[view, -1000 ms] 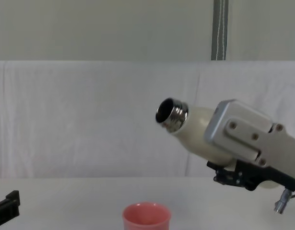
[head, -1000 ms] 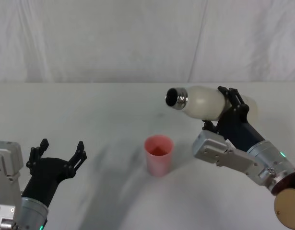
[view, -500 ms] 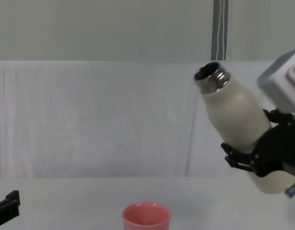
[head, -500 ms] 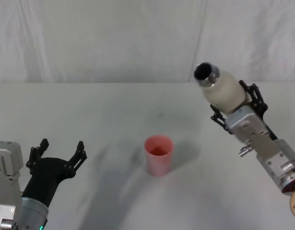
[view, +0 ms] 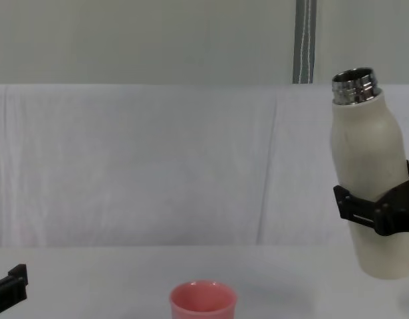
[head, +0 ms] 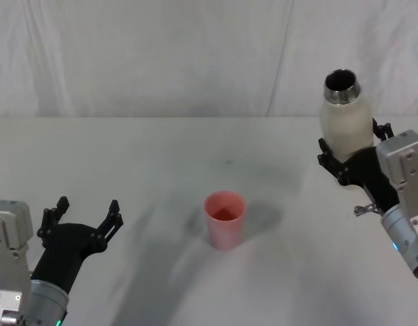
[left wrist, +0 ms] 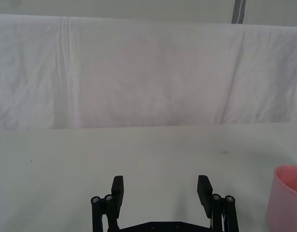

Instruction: Grasp the thermos with one hand and pour water into the cup lid.

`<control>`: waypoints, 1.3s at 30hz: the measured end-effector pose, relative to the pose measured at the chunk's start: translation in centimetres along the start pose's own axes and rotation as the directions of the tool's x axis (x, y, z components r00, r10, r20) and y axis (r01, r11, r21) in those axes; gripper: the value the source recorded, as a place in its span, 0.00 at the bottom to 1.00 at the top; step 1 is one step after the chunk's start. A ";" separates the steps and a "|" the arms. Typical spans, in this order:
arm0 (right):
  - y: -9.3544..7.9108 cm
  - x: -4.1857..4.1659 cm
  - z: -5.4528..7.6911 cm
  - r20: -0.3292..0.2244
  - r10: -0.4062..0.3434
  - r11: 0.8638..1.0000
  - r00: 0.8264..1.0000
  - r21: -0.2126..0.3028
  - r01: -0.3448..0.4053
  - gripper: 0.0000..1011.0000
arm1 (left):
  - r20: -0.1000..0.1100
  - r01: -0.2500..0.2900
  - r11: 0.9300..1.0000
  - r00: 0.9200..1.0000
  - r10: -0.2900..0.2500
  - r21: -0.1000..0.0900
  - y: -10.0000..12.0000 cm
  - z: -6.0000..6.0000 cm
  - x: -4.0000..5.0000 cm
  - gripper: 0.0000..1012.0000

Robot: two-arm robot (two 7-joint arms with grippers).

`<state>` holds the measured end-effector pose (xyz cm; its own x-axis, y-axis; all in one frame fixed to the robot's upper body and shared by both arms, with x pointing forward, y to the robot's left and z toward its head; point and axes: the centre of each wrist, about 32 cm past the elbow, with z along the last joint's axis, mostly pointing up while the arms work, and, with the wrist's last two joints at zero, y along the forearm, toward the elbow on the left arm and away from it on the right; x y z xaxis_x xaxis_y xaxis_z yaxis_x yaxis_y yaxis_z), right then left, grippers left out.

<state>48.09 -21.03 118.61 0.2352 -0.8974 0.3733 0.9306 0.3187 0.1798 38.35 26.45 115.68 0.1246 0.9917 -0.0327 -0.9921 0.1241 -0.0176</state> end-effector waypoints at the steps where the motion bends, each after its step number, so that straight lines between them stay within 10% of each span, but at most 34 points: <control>1: 0.0 0.04 0.0 -0.005 -0.003 1.000 1.000 -0.001 0.003 0.94 | 0.000 0.000 1.000 1.000 0.000 0.000 0.0 0.0 0.00 0.99; 39: -0.7 0.93 -1.6 -0.226 -0.062 0.996 0.972 -0.070 0.047 0.94 | 0.000 0.000 1.000 1.000 0.000 0.000 0.0 0.0 0.00 0.99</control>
<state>48.13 -22.55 117.42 0.2348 -0.9611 0.1458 0.9580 0.2542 0.1330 38.35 26.45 115.68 0.1245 0.9917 -0.0326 -0.9921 0.1240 -0.0175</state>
